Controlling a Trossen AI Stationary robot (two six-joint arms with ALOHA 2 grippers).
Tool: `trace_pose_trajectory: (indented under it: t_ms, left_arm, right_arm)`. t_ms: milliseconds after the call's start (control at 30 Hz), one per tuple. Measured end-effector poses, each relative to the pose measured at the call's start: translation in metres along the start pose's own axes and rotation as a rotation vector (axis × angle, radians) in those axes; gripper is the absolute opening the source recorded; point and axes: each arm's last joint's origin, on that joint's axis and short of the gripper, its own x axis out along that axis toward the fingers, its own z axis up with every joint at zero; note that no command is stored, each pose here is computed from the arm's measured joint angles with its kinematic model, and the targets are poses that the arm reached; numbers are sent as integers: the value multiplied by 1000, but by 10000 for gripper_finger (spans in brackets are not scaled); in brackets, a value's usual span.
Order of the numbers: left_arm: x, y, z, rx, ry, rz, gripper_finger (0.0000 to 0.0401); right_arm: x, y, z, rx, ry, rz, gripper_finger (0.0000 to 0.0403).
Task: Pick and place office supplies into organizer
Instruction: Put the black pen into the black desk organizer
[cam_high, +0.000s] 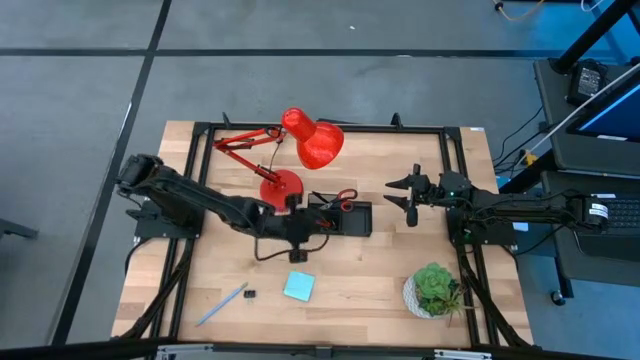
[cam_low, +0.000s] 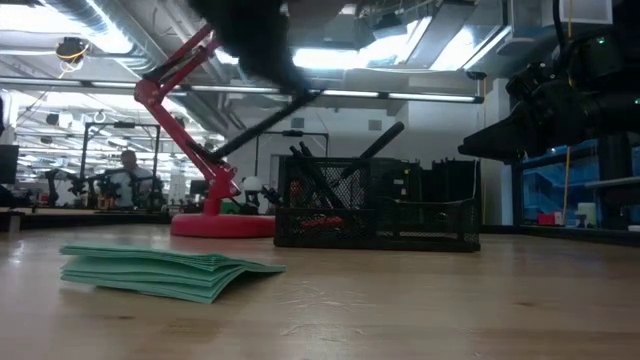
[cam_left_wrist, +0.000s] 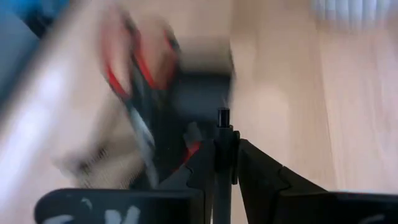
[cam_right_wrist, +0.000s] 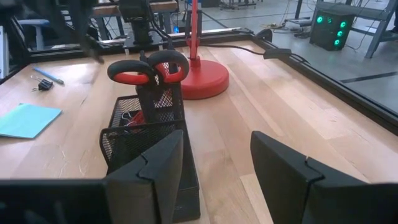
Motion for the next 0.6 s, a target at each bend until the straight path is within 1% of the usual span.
trace_pose_trajectory:
  t_ms: [67, 167, 300, 433, 600]
  left_arm:
    - [-8, 5, 14, -2, -126, 58, 52]
    - [-17, 13, 31, -3, -280, 148, 53]
    - [-20, 22, 48, 6, -420, 170, 53]
    - [-18, 32, 56, 22, -485, 156, 53]
    - [-2, 45, 54, 18, -453, 167, 53]
  right_arm:
    - [0, 0, 0, 0, 0, 0, 191]
    - [0, 0, 0, 1, 0, 0, 191]
    - [0, 0, 0, 0, -3, 0, 191]
    - [0, 0, 0, 2, -3, 0, 191]
    - [0, 0, 0, 0, -3, 1, 191]
